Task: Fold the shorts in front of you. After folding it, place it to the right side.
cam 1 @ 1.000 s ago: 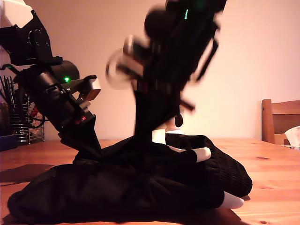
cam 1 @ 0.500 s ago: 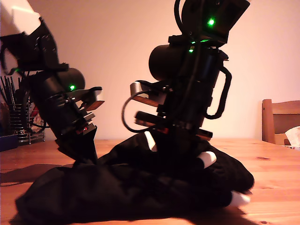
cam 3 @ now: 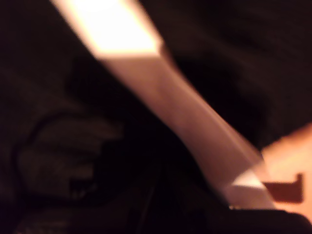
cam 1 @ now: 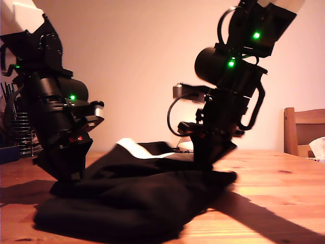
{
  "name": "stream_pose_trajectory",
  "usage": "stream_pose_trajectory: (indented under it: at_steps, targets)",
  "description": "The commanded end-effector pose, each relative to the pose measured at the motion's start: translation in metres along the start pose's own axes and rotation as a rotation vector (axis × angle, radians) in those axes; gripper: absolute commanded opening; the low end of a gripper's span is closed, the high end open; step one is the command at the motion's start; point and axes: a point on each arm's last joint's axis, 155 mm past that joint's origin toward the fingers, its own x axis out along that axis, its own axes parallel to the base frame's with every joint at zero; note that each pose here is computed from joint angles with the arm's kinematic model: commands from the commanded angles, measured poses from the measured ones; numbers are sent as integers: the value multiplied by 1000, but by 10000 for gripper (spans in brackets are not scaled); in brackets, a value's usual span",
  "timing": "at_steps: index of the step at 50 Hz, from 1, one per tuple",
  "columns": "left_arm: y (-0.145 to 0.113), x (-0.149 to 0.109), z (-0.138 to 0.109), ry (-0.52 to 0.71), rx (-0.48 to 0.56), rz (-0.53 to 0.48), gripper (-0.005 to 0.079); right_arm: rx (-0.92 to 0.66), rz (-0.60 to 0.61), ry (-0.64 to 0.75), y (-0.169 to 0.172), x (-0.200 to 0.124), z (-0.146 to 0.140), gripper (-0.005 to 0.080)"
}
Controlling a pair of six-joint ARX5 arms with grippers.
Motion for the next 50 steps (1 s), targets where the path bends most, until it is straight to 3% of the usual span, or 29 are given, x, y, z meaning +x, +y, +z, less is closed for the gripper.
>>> stream_pose_trajectory:
  at_steps: [1,14,35,45,50]
  targets:
    - [-8,29,-31,124,-39,-30,-21,-3,-5,-29,0,2,5,-11]
    - [-35,28,-25,113,-6,-68,-21,82,22,-64,4,1,15,-11]
    - [-61,-53,3,-134,70,-16,-21,165,133,-71,24,-27,36,-6]
    - [-68,-75,30,-277,154,5,-21,207,145,-102,28,-53,47,53]
    - [-70,-79,46,-341,283,27,-21,203,132,-145,28,-70,57,86]
